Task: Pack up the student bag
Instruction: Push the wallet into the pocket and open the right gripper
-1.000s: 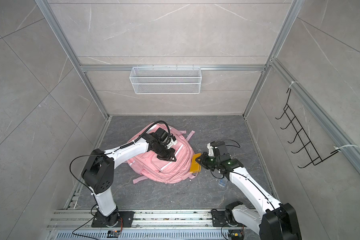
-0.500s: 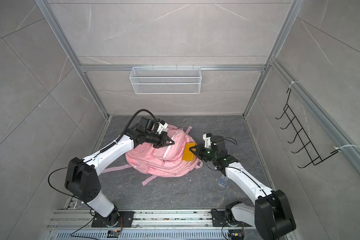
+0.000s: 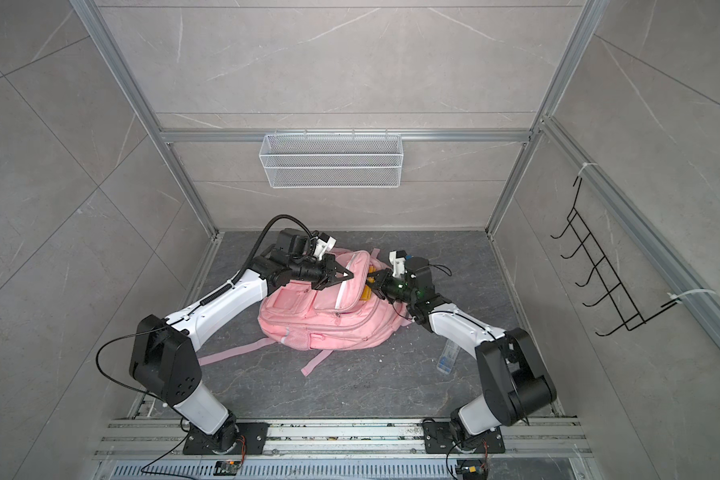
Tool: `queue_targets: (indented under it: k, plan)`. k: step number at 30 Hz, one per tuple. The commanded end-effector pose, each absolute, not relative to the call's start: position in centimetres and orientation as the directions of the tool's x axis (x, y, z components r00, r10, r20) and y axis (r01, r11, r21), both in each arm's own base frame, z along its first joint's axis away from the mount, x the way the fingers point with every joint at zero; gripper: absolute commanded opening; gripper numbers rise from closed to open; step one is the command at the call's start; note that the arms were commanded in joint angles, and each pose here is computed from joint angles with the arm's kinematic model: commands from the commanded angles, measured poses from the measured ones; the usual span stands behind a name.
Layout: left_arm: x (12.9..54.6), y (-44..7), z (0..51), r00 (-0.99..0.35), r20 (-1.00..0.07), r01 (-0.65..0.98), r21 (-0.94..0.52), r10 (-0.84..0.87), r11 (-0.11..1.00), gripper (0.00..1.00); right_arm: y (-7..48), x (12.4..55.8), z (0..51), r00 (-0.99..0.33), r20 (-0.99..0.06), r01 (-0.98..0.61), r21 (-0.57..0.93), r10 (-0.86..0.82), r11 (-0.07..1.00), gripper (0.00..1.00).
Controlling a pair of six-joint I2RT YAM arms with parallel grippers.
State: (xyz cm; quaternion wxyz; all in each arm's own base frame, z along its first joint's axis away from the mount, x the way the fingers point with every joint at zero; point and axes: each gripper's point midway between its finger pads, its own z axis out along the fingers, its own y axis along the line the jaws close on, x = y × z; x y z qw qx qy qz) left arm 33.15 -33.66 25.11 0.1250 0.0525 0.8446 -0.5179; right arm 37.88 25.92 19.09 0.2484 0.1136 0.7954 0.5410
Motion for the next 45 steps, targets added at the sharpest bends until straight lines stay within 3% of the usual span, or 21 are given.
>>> queue_targets:
  k: [1, 7, 12, 14, 22, 29, 34, 38, 45]
  plan:
    - [32.2, -34.8, 34.6, -0.89, -0.453, 0.432, -0.871, -0.044, 0.232, 0.0, 27.9, 39.0, 20.8, -0.851, -0.301, -0.153, 0.926, 0.43, 0.346, 0.05]
    - [33.2, -35.2, 35.3, -0.893, -0.437, 0.414, -0.891, -0.105, 0.185, 0.0, 30.4, 39.8, 19.9, -0.872, -0.304, -0.159, 0.917, 0.383, 0.365, 0.15]
    - [34.1, -35.3, 35.5, -0.887, -0.437, 0.409, -0.893, -0.146, 0.187, 0.0, 31.5, 40.0, 18.8, -0.882, -0.288, -0.137, 0.914, 0.372, 0.383, 0.3]
    - [34.7, -34.8, 35.0, -0.888, -0.428, 0.39, -0.894, -0.166, 0.22, 0.0, 31.4, 39.9, 18.8, -0.882, -0.284, -0.127, 0.912, 0.376, 0.391, 0.37]
    - [37.2, -30.3, 30.4, -0.889, -0.372, 0.254, -0.887, -0.268, 0.386, 0.0, 30.0, 39.6, 21.8, -0.846, -0.426, -0.218, 0.825, 0.32, 0.521, 0.66]
    - [39.1, -26.9, 27.2, -0.883, -0.317, 0.162, -0.898, -0.347, 0.409, 0.0, 28.7, 38.9, 23.1, -0.837, -0.458, -0.213, 0.776, 0.299, 0.594, 0.85]
    - [39.9, -25.8, 25.8, -0.881, -0.309, 0.14, -0.893, -0.358, 0.428, 0.0, 27.6, 38.2, 23.3, -0.837, -0.467, -0.19, 0.738, 0.287, 0.647, 0.93]
    - [40.2, -25.8, 25.3, -0.882, -0.333, 0.16, -0.876, -0.332, 0.455, 0.0, 25.9, 37.2, 23.4, -0.839, -0.459, -0.141, 0.702, 0.293, 0.698, 0.94]
    - [39.5, -26.2, 22.8, -0.899, -0.327, 0.143, -0.848, -0.293, 0.51, 0.0, 17.7, 34.4, 21.1, -0.829, -0.406, 0.069, 0.61, 0.386, 0.79, 0.97]
